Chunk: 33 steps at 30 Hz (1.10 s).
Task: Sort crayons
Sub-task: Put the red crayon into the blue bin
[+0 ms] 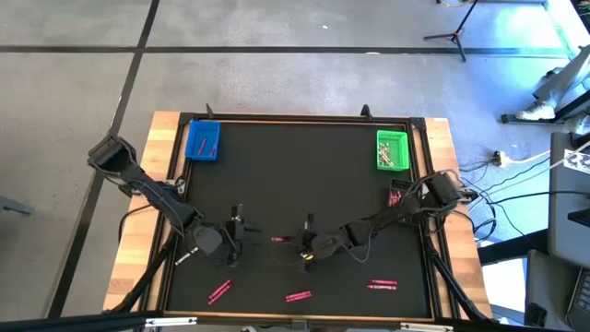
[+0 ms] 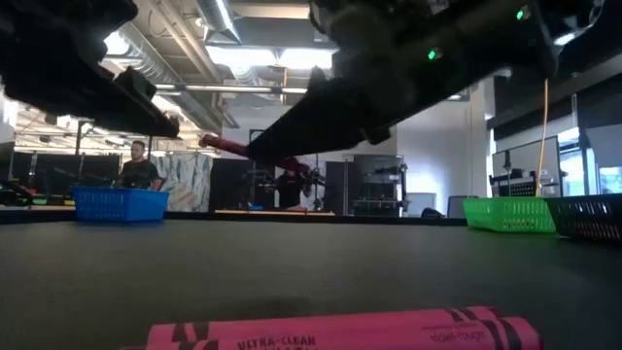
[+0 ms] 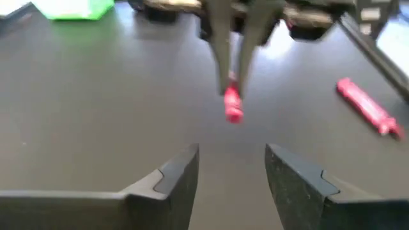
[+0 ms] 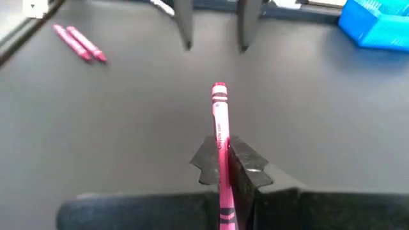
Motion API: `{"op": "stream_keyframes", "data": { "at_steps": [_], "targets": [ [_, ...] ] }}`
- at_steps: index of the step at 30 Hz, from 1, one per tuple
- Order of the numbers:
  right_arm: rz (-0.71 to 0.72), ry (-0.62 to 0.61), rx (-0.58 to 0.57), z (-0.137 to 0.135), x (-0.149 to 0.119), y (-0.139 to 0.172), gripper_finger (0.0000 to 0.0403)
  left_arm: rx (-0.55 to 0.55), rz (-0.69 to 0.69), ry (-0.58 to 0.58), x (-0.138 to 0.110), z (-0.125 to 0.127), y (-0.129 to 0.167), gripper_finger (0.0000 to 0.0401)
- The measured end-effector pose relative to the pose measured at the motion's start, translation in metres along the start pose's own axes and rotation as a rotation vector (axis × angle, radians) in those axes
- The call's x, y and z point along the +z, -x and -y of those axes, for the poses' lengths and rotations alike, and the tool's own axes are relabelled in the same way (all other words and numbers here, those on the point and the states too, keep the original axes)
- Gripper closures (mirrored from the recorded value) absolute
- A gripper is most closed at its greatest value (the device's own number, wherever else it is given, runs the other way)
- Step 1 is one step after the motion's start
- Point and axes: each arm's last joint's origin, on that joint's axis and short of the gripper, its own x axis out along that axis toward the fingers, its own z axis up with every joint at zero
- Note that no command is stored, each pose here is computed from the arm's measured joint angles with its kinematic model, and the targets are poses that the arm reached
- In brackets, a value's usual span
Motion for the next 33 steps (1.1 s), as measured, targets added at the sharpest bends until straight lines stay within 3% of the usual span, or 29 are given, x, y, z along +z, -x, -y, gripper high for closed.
{"op": "stream_keyframes", "data": {
  "at_steps": [11,24,28,33],
  "targets": [
    [0.127,0.017,0.010,-0.003,-0.001,-0.011,0.0395,0.010,-0.005,-0.065,-0.014,0.007,-0.017,0.0231],
    [0.169,0.015,0.029,-0.004,0.003,-0.010,0.0392,-0.032,0.105,-0.008,-0.001,0.006,-0.021,0.0232],
    [0.169,0.016,0.011,-0.003,0.003,-0.010,0.0395,-0.100,0.134,-0.013,0.003,0.009,-0.021,0.0233],
    [0.168,0.015,0.011,-0.003,0.003,-0.010,0.0393,-0.105,0.135,-0.012,0.003,0.009,-0.020,0.0257]
  ]
}}
